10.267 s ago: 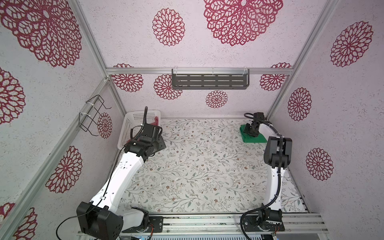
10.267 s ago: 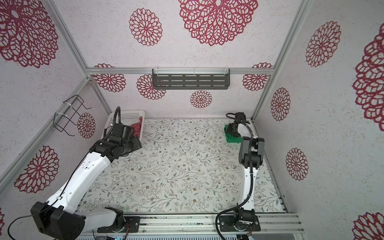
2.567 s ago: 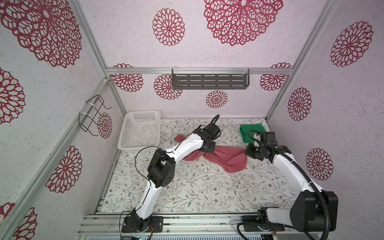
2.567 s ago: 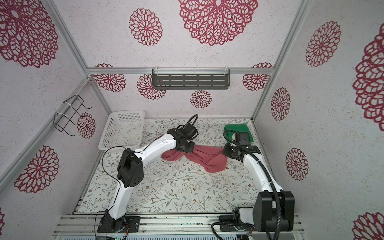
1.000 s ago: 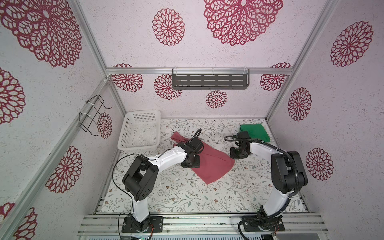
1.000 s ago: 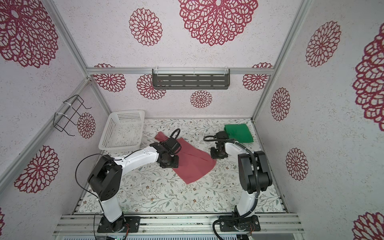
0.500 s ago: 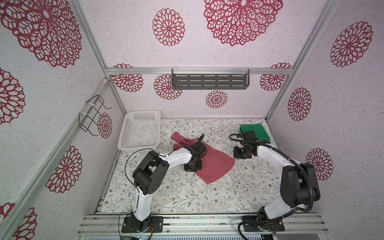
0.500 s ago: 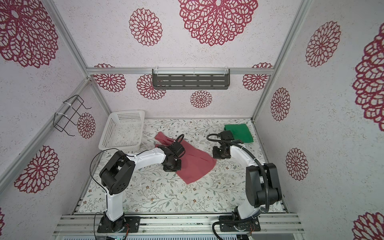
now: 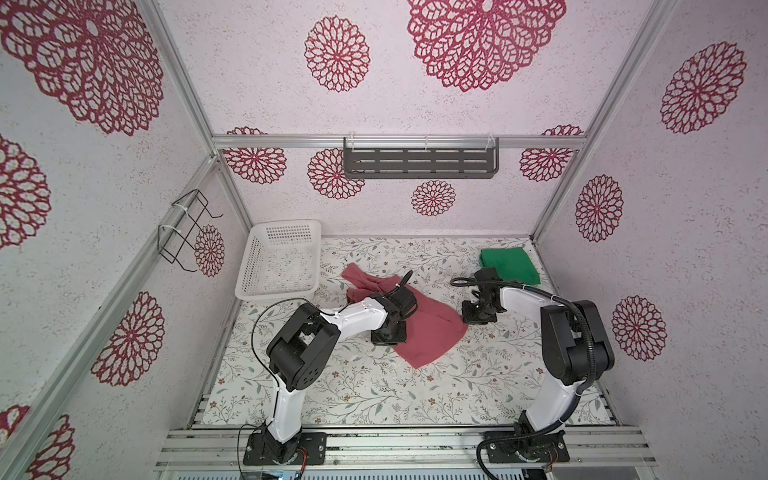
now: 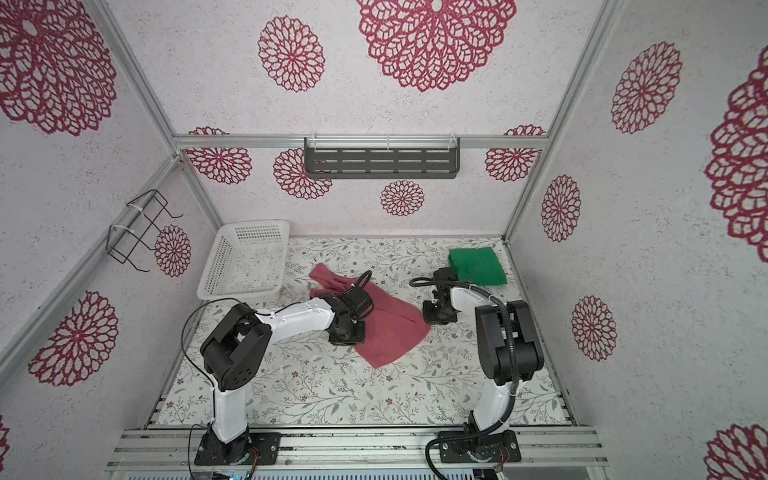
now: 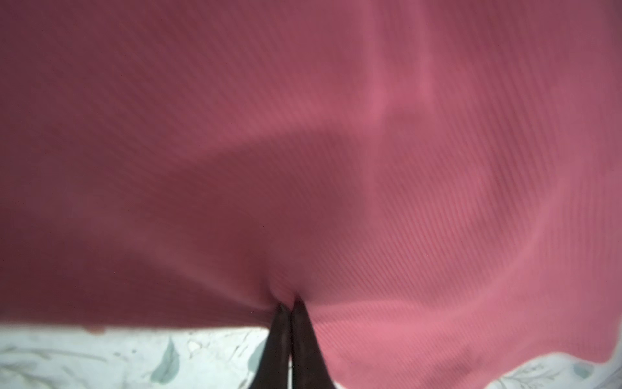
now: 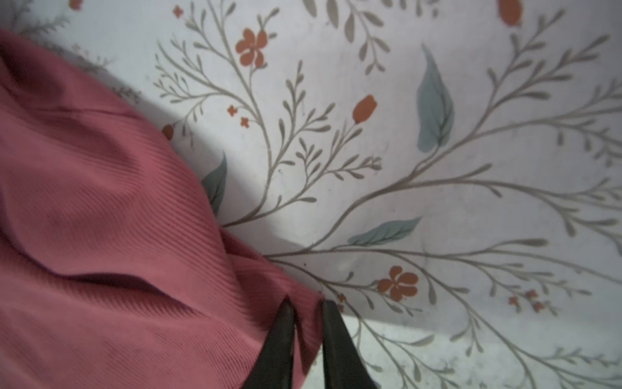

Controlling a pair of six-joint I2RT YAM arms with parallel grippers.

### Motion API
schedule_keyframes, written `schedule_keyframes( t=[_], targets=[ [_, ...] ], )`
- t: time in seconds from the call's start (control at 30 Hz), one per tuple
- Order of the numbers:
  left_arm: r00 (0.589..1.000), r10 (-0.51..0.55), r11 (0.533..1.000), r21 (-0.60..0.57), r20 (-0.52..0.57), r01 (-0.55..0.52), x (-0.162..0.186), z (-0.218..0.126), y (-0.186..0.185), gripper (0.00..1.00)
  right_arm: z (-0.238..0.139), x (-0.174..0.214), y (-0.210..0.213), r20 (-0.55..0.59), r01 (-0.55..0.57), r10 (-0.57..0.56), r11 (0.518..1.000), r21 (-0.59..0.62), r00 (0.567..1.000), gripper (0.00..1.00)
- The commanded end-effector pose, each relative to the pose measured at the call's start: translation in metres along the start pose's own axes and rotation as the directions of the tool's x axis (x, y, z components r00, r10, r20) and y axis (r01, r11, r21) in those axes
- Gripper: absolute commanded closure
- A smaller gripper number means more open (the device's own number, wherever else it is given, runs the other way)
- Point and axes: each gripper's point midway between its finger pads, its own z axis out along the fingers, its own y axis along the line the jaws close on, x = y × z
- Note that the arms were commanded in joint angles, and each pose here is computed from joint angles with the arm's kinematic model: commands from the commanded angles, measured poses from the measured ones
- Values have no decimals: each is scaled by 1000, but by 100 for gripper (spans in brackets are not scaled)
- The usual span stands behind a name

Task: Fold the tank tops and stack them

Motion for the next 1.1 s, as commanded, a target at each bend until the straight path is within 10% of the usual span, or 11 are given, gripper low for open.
schedule_keyframes(
  t=[0.0,0.3,0.5,0.77,0.9,1.07],
  targets=[
    [1000,5,1000,9,3,-5,9,-19,-2,100,-22,-7,4,51,-35,35,999,-12,998,100],
    [999,-33,996,-85,8,34,48,-86,50,100,-60,87,57,-68,-156,147,974,-162,987,100],
    [996,62,996,-71,68,-57,9,-132,40,100,-69,96,59,-53,-253,247,946,-203,967,100],
    [953,299,953,-42,-48,-301,-24,-79,-46,100,-38,74,-3,47,-423,432,896,-135,900,100],
    [932,361,932,-28,-28,-362,-28,-77,-77,47,-26,64,-9,53,-444,455,885,-143,889,100],
    [956,295,955,-25,10,-294,-14,-96,-63,28,-18,59,-13,47,-437,446,889,-134,894,100]
  ],
)
